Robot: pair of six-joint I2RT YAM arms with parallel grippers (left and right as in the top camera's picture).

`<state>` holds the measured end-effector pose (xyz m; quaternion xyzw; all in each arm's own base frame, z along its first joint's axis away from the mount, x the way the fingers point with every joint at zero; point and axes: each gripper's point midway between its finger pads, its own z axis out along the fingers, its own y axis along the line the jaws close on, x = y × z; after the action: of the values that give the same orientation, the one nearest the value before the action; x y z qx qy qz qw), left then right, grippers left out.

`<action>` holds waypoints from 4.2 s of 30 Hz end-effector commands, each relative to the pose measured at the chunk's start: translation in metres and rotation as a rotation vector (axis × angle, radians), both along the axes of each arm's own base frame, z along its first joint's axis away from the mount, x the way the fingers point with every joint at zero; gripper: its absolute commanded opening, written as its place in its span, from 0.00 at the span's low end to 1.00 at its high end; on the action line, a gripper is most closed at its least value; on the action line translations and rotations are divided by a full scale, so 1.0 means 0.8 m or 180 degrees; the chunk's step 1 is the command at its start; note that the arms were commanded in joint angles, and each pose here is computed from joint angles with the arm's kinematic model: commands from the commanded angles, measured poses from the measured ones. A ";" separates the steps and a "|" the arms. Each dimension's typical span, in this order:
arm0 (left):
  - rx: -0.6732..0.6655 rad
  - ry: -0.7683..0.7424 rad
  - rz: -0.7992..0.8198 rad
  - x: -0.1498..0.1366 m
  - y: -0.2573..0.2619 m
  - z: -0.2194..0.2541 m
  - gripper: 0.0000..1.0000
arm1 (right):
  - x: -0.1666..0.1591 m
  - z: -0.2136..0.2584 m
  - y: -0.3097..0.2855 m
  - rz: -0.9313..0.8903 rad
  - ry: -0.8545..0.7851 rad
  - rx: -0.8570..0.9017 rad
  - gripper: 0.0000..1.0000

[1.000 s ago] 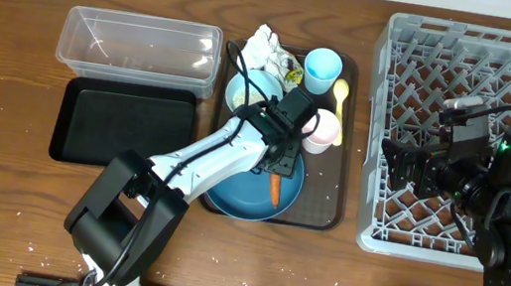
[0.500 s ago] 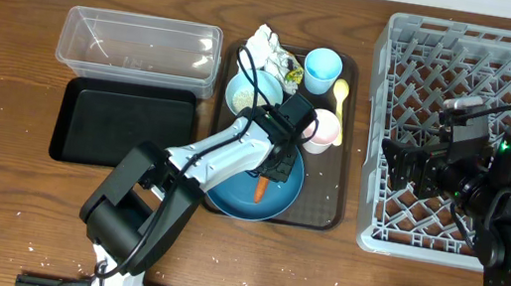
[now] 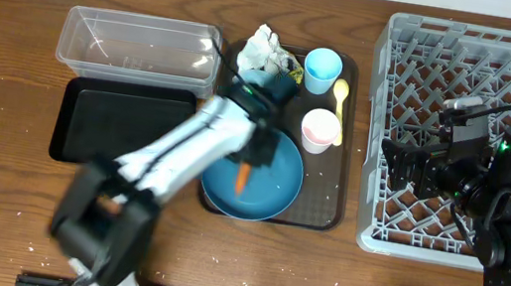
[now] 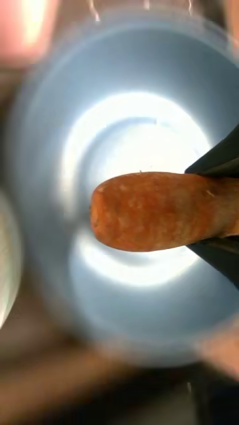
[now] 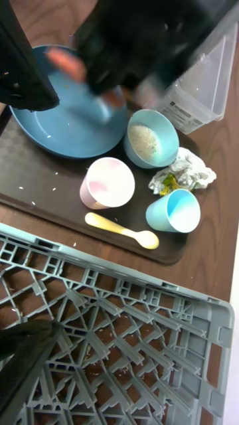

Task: Sort waste into correct bins and load items into the dishwasher rack
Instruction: 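Carry the carrot left and drop it onto the black tray, then reach the right gripper to the blue plate rim and grasp it, then lift the blue plate and stand it upright at the rack's back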

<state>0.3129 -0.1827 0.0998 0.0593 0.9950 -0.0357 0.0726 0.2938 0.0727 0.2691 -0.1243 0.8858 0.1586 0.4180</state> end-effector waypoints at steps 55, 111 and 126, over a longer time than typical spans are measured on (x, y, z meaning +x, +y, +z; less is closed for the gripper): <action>0.0117 -0.0949 0.2152 -0.005 0.296 0.113 0.82 | 0.003 -0.235 0.177 -0.1094 0.1759 -0.0324 0.52; 0.0367 -0.0920 0.2219 -0.013 0.311 0.111 0.83 | 0.023 0.099 -0.168 -0.3900 -0.0844 -0.1492 0.01; 0.0351 -0.0944 0.2254 -0.011 0.312 0.112 0.83 | 0.152 0.033 -0.286 -0.5057 -0.0751 -0.3149 0.01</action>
<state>0.3015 0.0638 0.1859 -0.2789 0.9347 0.0485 0.2150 0.4149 -0.1325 0.3061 0.3791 0.6218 -0.4859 0.4833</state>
